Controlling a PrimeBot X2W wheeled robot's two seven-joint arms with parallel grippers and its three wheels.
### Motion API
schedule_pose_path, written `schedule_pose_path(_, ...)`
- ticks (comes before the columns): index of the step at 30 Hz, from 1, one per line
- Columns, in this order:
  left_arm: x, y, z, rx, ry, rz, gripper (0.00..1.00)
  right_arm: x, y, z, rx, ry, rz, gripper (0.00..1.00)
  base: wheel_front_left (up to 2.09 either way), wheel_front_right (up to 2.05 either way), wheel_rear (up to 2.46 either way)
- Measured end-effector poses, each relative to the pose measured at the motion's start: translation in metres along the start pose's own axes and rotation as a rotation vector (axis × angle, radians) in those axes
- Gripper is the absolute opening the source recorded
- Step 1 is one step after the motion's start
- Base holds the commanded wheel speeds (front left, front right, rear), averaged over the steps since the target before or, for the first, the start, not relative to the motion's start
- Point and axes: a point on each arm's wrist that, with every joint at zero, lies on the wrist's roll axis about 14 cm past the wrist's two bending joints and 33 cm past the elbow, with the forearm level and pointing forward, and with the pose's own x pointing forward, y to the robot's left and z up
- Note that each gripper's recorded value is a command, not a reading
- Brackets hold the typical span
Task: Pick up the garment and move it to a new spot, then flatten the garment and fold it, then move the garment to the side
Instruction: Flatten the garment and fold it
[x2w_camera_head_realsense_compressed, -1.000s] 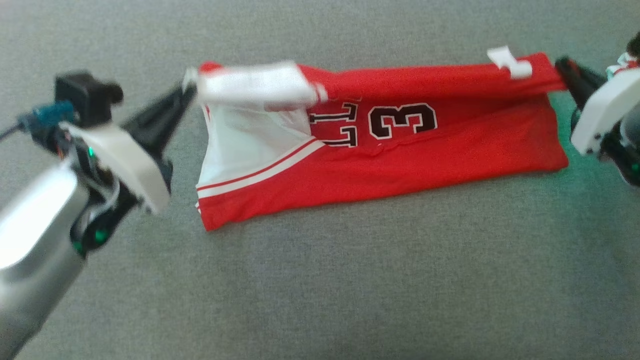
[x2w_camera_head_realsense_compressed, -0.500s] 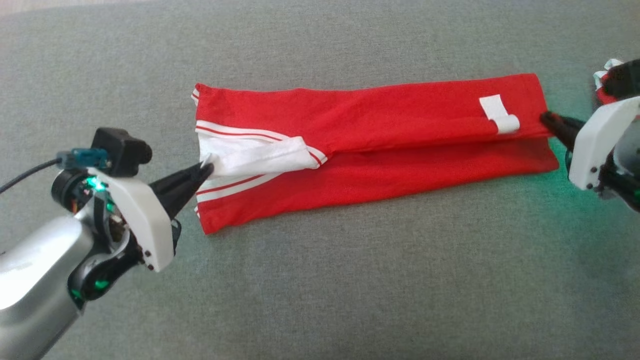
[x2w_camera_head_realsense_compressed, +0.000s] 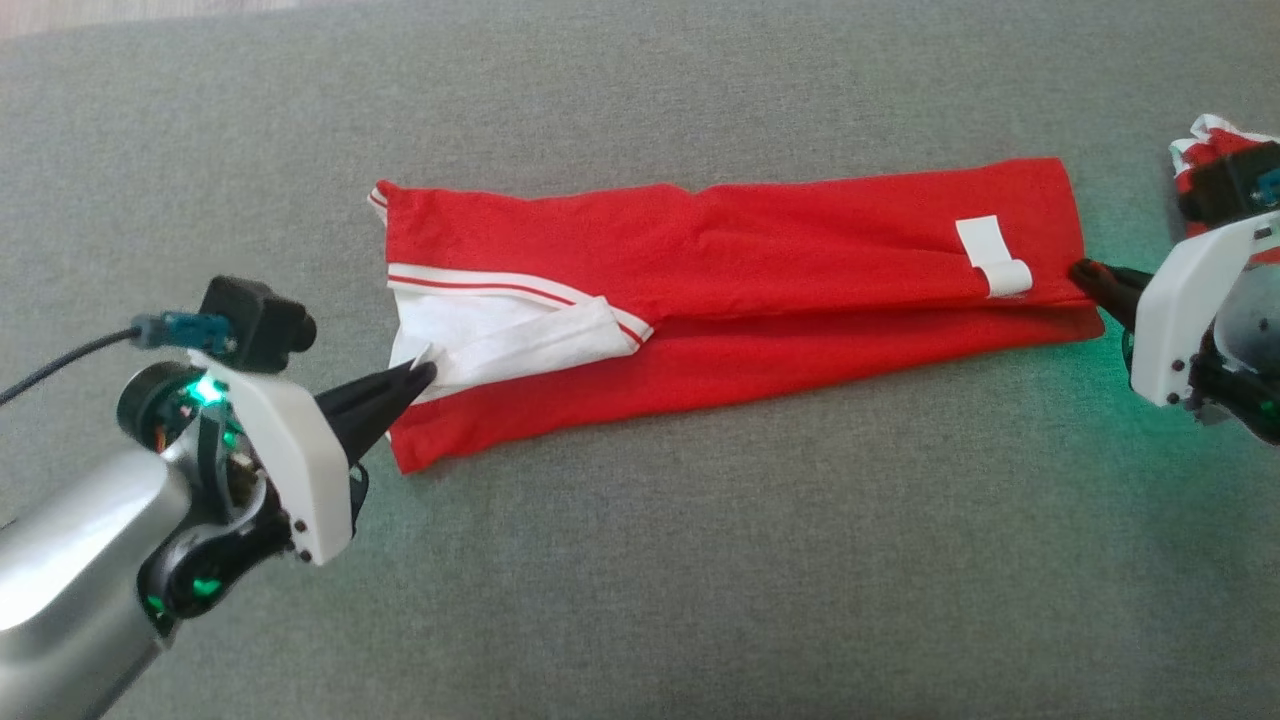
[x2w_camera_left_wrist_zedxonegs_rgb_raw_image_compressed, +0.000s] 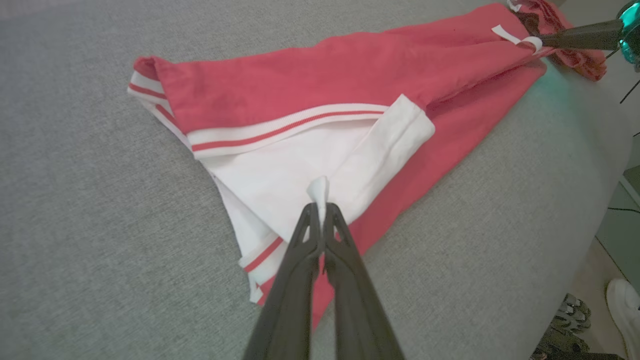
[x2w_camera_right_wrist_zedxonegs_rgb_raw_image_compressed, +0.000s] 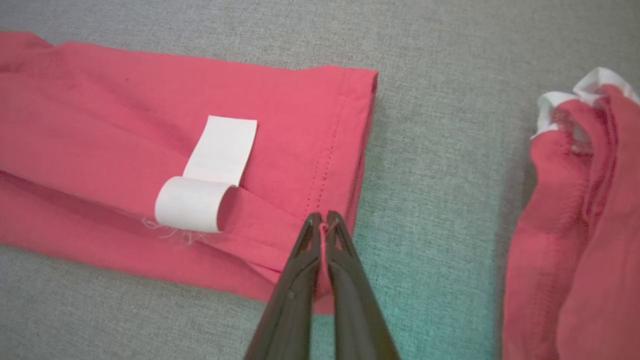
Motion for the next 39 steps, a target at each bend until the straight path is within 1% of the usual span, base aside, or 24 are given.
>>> schedule_pose_path(3,-0.001,-0.003,0.004,-0.048,-0.017,-0.02,0.0,-0.002,-0.004,-0.002,0.001,-0.006,-0.013,0.0,0.0,0.0,0.0)
schedule_pose_path(4,-0.001,-0.004,0.005,-0.056,-0.018,-0.024,0.0,-0.002,-0.006,-0.002,0.001,-0.011,-0.022,0.83,0.0,0.0,0.0)
schedule_pose_path(5,-0.001,-0.005,0.005,-0.054,-0.018,-0.025,0.0,-0.003,-0.008,-0.004,0.008,-0.009,-0.029,1.0,0.0,0.0,0.0)
schedule_pose_path(6,-0.001,-0.005,0.006,-0.048,-0.019,-0.021,1.0,-0.004,-0.01,-0.005,0.015,-0.007,-0.035,1.0,0.0,0.0,0.0)
schedule_pose_path(8,-0.001,-0.005,0.008,-0.033,-0.034,-0.01,1.0,-0.007,-0.013,-0.006,0.027,-0.009,-0.049,1.0,0.0,0.0,0.0)
schedule_pose_path(11,-0.001,-0.005,0.011,-0.016,-0.076,0.02,1.0,-0.014,-0.018,0.003,0.038,-0.073,-0.069,1.0,0.0,0.0,0.0)
schedule_pose_path(12,0.0,-0.004,0.016,-0.017,-0.112,0.037,1.0,-0.017,-0.02,0.01,0.046,-0.111,-0.074,1.0,0.0,0.0,0.0)
schedule_pose_path(14,-0.001,-0.001,0.037,-0.037,-0.235,0.079,1.0,-0.024,-0.021,0.03,0.079,-0.216,-0.077,1.0,0.0,0.0,0.0)
schedule_pose_path(15,-0.001,-0.001,0.037,-0.037,-0.235,0.079,1.0,-0.024,-0.021,0.03,0.079,-0.216,-0.077,1.0,0.0,0.0,0.0)
schedule_pose_path(18,-0.012,0.005,0.082,-0.052,-0.483,0.147,1.0,-0.035,-0.016,0.056,0.102,-0.36,-0.071,1.0,0.0,0.0,0.0)
schedule_pose_path(20,-0.025,0.007,0.11,-0.07,-0.65,0.184,1.0,-0.047,-0.009,0.079,0.118,-0.497,-0.058,1.0,0.0,0.0,0.0)
schedule_pose_path(22,-0.039,0.007,0.128,-0.079,-0.786,0.217,1.0,-0.06,0.0,0.101,0.119,-0.627,-0.04,1.0,0.0,0.0,0.0)
schedule_pose_path(26,-0.048,0.007,0.125,-0.138,-0.877,0.266,1.0,-0.087,0.015,0.135,0.137,-0.845,-0.017,1.0,0.0,0.0,0.0)
schedule_pose_path(29,-0.056,0.003,0.128,-0.167,-0.941,0.29,1.0,-0.101,0.028,0.154,0.167,-0.95,0.007,1.0,0.0,0.0,0.0)
schedule_pose_path(31,-0.061,0.0,0.131,-0.158,-0.986,0.309,1.0,-0.108,0.035,0.164,0.209,-1.01,0.023,1.0,0.0,0.0,0.0)
schedule_pose_path(33,-0.062,-0.001,0.126,-0.169,-1.004,0.318,1.0,-0.113,0.041,0.167,0.253,-1.058,0.031,1.0,0.0,0.0,0.0)
schedule_pose_path(35,-0.057,-0.003,0.113,-0.19,-0.995,0.322,1.0,-0.111,0.044,0.161,0.27,-1.081,0.016,1.0,0.0,0.0,0.0)
schedule_pose_path(37,-0.05,-0.005,0.098,-0.203,-0.975,0.335,1.0,-0.102,0.048,0.143,0.317,-1.071,-0.004,1.0,0.0,0.0,0.0)
schedule_pose_path(39,-0.045,-0.006,0.086,-0.21,-0.956,0.353,1.0,-0.085,0.057,0.113,0.328,-1.017,-0.028,1.0,0.0,0.0,0.0)
